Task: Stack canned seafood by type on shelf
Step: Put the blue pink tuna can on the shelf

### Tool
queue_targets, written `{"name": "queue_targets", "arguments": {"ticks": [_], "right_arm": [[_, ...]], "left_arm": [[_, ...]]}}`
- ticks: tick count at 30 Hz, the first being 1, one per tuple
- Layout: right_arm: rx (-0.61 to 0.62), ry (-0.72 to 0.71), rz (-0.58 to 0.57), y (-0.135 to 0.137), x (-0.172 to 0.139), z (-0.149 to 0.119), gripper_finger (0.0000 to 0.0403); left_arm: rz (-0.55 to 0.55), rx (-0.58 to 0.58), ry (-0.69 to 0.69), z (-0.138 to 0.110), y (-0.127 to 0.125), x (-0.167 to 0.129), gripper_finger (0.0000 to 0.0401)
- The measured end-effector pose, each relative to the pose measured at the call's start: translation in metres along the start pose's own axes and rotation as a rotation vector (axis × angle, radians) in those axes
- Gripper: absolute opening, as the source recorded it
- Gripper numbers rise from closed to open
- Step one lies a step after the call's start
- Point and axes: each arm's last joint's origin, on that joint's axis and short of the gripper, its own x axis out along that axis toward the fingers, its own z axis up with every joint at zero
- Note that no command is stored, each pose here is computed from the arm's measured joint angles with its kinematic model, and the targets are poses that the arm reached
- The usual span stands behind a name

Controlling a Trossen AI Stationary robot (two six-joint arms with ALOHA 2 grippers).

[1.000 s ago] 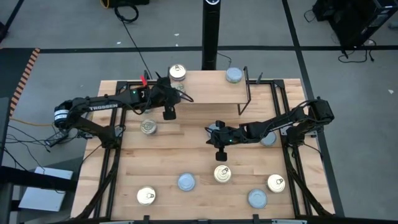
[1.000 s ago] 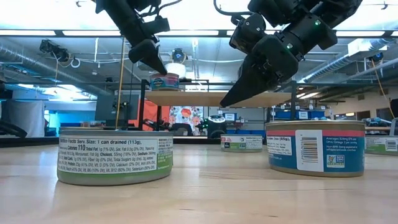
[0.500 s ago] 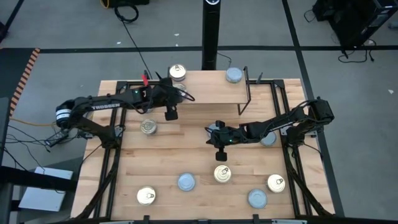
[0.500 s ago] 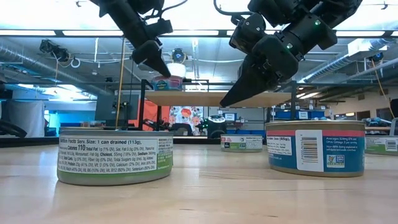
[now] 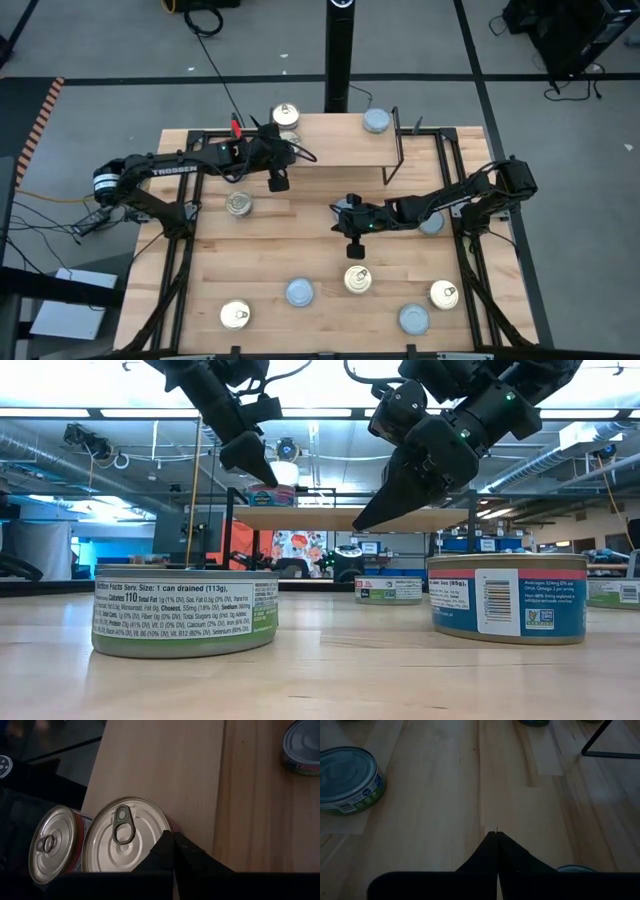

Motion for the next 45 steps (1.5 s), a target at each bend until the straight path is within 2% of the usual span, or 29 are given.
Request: {"name": "queue_targets", "arguments": {"ticks": [10,27,36,41,45], "right_arm": [[0.000,0.000,0.001,0.000,0.000,0.000,0.0007],[0.000,0.000,0.000,0.000,0.000,0.000,0.0007],[0.000,0.000,0.000,0.000,0.000,0.000,0.0007],[0.000,0.000,0.000,0.000,0.000,0.000,0.0007],[0.000,0.001,0.001,0.000,0.000,0.000,0.0007]], "left_arm": [[-0.002,0.005,-0.001,0.001,-0.003,-0.001,0.0024],[-0.009,0.013,-0.028,0.010,-0.003,-0.007,0.0103],[0.013,0.012,-0.019,0.010,-0.002,-0.007,0.0100],[0.011,0.007,-0.021,0.010,-0.002,-0.008,0.0080],[-0.046,0.010,-0.048,0.012,-0.005,-0.008,0.0051]]}}
